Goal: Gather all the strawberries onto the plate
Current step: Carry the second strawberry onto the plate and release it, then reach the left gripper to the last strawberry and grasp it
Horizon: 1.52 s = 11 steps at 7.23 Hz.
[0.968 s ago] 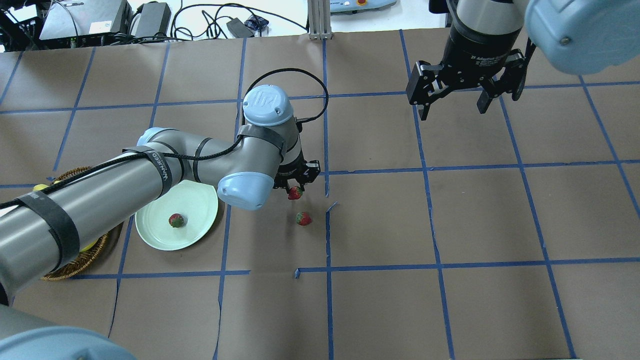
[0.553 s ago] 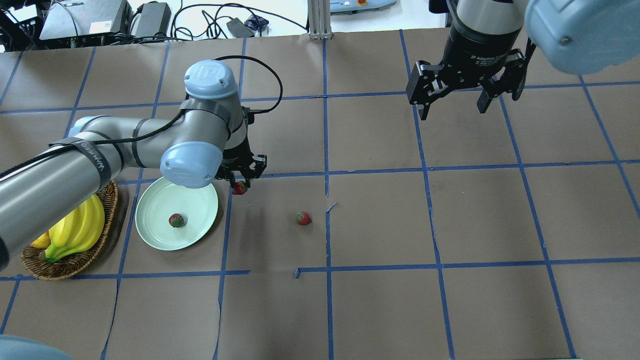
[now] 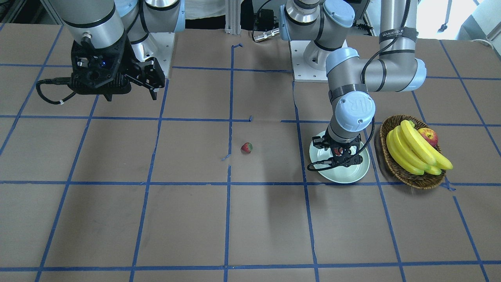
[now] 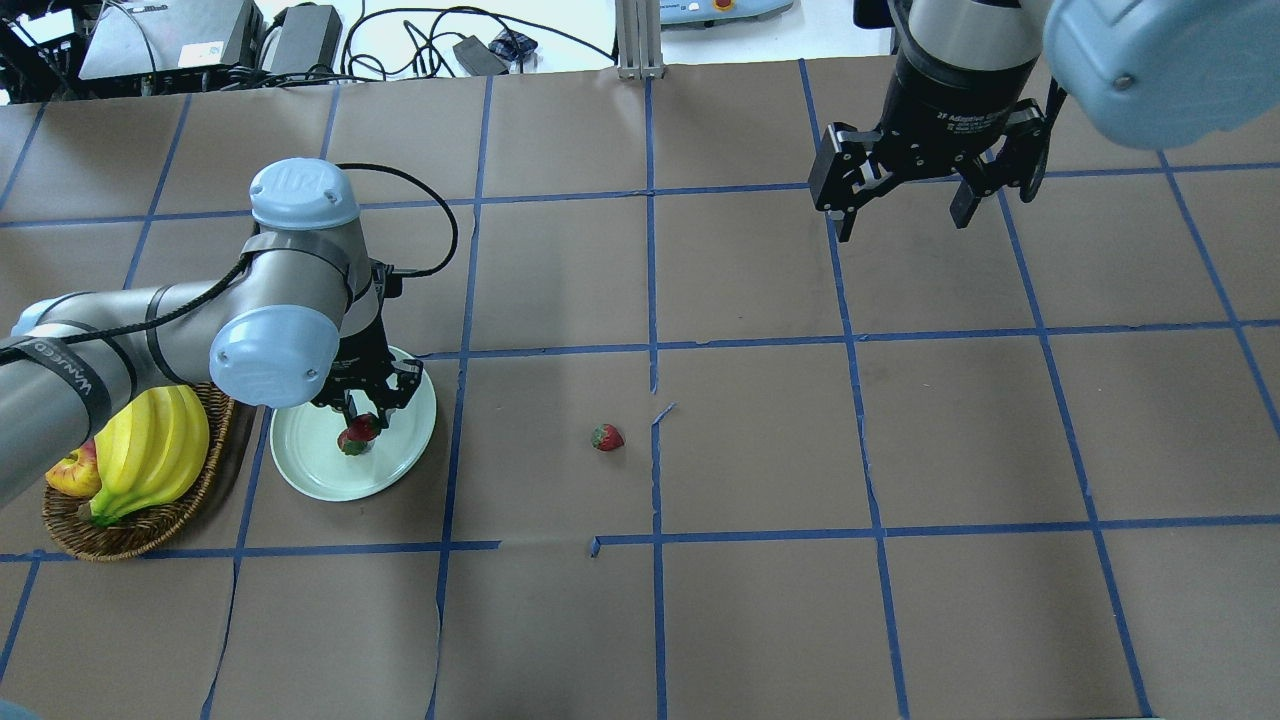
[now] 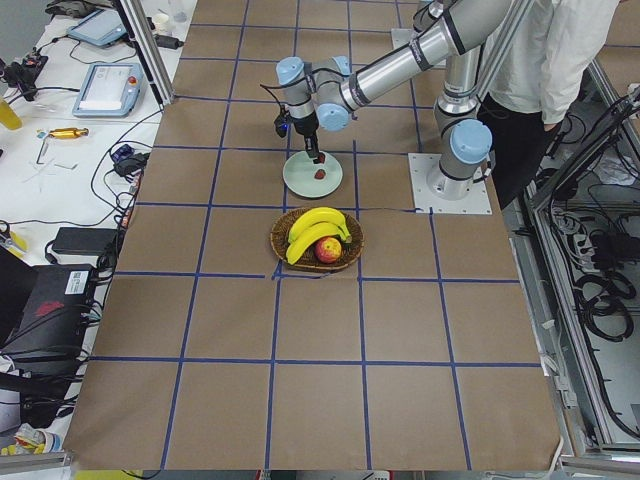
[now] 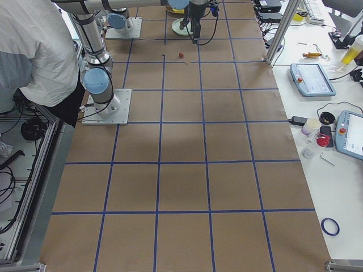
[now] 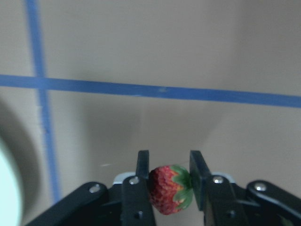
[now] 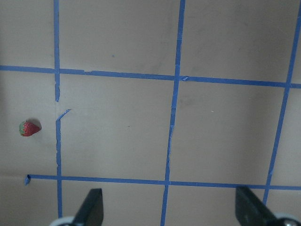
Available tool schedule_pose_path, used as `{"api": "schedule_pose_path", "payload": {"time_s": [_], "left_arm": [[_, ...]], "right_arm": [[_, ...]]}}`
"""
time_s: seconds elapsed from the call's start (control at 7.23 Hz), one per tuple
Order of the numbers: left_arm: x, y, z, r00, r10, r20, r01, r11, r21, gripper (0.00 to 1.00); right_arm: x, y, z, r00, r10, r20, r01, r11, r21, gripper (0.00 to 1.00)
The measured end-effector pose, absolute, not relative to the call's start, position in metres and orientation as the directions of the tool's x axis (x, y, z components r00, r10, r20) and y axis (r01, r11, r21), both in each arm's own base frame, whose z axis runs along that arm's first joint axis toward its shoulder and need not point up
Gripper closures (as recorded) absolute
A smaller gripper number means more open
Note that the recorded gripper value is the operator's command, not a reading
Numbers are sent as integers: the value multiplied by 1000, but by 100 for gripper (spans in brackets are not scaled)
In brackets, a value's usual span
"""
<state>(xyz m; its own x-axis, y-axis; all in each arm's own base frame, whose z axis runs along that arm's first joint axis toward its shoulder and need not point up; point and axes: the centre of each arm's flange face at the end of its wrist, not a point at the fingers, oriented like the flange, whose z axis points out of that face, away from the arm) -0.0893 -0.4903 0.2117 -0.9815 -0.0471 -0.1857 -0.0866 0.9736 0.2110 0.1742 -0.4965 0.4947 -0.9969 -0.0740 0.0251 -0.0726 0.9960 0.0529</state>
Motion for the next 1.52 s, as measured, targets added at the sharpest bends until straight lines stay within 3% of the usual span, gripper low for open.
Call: {"api": "schedule_pose_path", "payload": {"time_s": [0.97,1.24,1.52], "left_arm": [[-292,-474,222,-978,-207,-31,-209,976,55,21],[-318,-467,198,-975,-222,-21,-223,973,64,29],[-322,-463,181,-975,-221,-33,-223,971,84,53]], "right_arm": [[174,-498,492,-997,-74,25,-73,996,57,0],[174,-498,492,-997,-74,25,-73,996,57,0],[173,-498,492,-997,-71,26,-70,996,58,0]]}}
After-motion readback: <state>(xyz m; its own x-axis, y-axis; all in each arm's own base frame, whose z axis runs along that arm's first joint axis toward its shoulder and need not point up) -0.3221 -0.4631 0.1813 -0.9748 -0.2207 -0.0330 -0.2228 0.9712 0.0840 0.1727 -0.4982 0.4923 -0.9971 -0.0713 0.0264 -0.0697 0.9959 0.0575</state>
